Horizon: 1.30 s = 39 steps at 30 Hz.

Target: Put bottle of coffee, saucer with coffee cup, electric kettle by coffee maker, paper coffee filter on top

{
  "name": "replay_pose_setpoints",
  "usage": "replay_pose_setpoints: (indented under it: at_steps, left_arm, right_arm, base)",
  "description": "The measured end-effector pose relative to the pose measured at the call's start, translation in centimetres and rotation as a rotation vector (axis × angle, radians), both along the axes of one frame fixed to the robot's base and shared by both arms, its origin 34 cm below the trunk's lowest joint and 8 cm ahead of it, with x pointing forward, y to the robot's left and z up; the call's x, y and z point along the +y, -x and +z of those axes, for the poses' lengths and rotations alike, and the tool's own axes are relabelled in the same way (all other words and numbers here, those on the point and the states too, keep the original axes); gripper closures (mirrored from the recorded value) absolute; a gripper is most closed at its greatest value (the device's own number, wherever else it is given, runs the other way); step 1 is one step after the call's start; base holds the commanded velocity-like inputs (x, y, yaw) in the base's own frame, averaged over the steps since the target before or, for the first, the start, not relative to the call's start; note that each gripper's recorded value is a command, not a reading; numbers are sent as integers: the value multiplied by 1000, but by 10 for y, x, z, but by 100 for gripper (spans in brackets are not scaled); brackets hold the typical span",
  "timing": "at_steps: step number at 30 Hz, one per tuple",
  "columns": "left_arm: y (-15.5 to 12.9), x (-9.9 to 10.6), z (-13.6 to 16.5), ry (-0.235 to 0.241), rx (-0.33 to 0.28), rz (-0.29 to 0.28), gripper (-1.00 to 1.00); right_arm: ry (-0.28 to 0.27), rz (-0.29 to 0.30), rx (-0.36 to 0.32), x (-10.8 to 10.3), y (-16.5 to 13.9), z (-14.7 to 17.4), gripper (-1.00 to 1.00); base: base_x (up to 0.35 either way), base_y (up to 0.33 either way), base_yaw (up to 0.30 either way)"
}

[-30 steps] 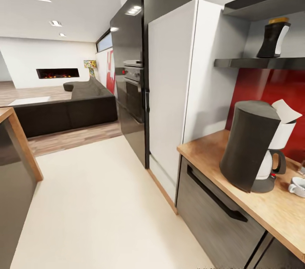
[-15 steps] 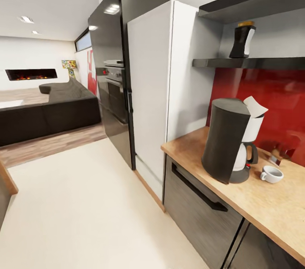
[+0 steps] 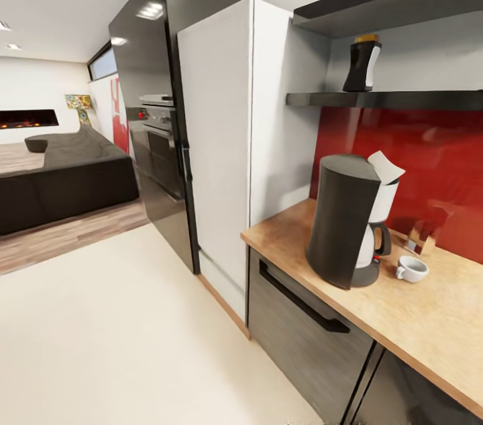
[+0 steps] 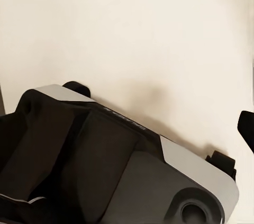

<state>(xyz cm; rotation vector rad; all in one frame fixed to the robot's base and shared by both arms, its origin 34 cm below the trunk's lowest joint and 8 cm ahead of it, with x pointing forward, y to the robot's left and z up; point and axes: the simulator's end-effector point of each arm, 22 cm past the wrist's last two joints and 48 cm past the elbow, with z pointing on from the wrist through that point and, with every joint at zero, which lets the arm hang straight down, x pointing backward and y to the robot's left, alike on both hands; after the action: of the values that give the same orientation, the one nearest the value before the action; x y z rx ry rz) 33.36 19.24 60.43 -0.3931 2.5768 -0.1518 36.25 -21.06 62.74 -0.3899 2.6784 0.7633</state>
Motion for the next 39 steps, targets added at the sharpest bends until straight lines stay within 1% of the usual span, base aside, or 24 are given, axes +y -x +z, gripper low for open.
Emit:
replay_pose_setpoints:
  at_steps: [7,18,34,39]
  left_arm:
    - [0,0,0,0,-1,0,-100]
    - [0,0,0,0,0,0,-100]
    - [-2,0,1,0,-6,1,-100]
    - [-2,0,2,0,-7,1,-100]
  right_arm:
    - [0,0,0,0,0,0,-100]
    - [3,-1,-2,-1,-1,0,-100]
    - [2,-1,-7,-1,-2,1,-100]
    - [3,-1,-8,-2,-3,2,-100]
  base:
    - [32,32,-199]
    - [193,219,-37]
    - [34,40,-215]
    - [104,175,-89]
